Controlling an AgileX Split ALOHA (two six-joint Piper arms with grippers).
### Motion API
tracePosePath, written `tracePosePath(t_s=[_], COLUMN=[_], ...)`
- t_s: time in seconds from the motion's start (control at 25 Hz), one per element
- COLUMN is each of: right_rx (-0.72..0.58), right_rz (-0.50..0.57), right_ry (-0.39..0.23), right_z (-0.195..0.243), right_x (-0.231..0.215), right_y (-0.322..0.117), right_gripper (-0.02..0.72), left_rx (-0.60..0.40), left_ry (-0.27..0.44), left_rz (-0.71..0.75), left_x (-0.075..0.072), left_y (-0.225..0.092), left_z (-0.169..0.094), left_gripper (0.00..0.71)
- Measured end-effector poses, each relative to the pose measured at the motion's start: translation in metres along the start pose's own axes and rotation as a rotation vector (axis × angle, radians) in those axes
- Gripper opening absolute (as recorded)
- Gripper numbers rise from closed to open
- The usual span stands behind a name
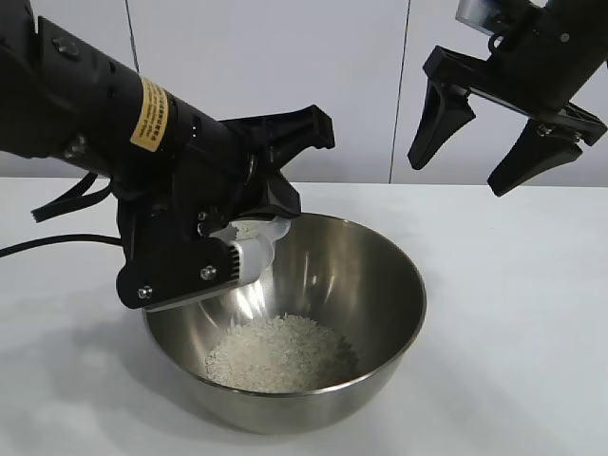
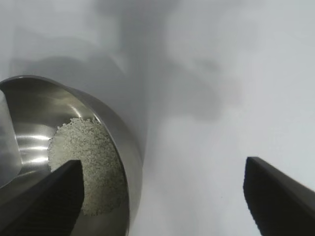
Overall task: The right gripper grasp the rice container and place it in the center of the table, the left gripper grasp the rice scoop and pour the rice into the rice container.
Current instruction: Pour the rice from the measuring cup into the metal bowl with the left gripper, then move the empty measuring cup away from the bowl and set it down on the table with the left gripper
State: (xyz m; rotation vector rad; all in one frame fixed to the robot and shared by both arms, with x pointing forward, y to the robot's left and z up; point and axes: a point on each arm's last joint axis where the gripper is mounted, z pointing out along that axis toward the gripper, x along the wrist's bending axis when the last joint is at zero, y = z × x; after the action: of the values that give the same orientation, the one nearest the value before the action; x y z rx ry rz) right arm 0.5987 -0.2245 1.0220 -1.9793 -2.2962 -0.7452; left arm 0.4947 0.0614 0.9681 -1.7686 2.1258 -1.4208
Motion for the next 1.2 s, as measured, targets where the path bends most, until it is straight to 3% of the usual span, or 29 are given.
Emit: tracePosePath(t_s=[0.2,0.32,0.52,0.68,0.84,1.0,1.12,1.2], right_rx=[0.0,0.0,0.0,0.0,0.0,-0.001,-0.003,-0.002], right_rz=[0.0,0.0,0.0,-0.001,-0.001,-0.001,-0.001,-0.001], right_ry=[0.0,0.0,0.0,-0.002,-0.002,-0.002,-0.002,-0.002], right_z=[0.0,0.0,0.0,0.0,0.0,0.0,0.0,0.0], right_x=[0.0,0.0,0.0,0.0,0.0,0.0,0.0,0.0], right_y=[0.0,0.0,0.0,0.0,0.0,0.0,0.0,0.0], right_gripper=[0.61,0.61,0.61,0.61,0.61,0.61,0.61,0.61], left_rx=[0.007,0.027,0.093,0.145,0.252,0.432,0.612,0.706], left_ry=[0.019,0.055,0.195,0.303,0.558,0.84,0.955,0.96], left_rz=[-0.046,-0.151,-0.518,-0.92,-1.474,-1.987,-2.207,-2.283], left_x=[0.002,0.005,0.013,0.006,0.0,-0.02,-0.036,-0.047], left_y=[-0.001,-0.003,-0.011,-0.006,-0.005,-0.015,-0.022,-0.025], left_z=[0.0,0.0,-0.002,-0.006,-0.018,-0.036,-0.051,-0.058], left_gripper=[0.01,0.01,0.01,0.01,0.01,0.01,0.01,0.01])
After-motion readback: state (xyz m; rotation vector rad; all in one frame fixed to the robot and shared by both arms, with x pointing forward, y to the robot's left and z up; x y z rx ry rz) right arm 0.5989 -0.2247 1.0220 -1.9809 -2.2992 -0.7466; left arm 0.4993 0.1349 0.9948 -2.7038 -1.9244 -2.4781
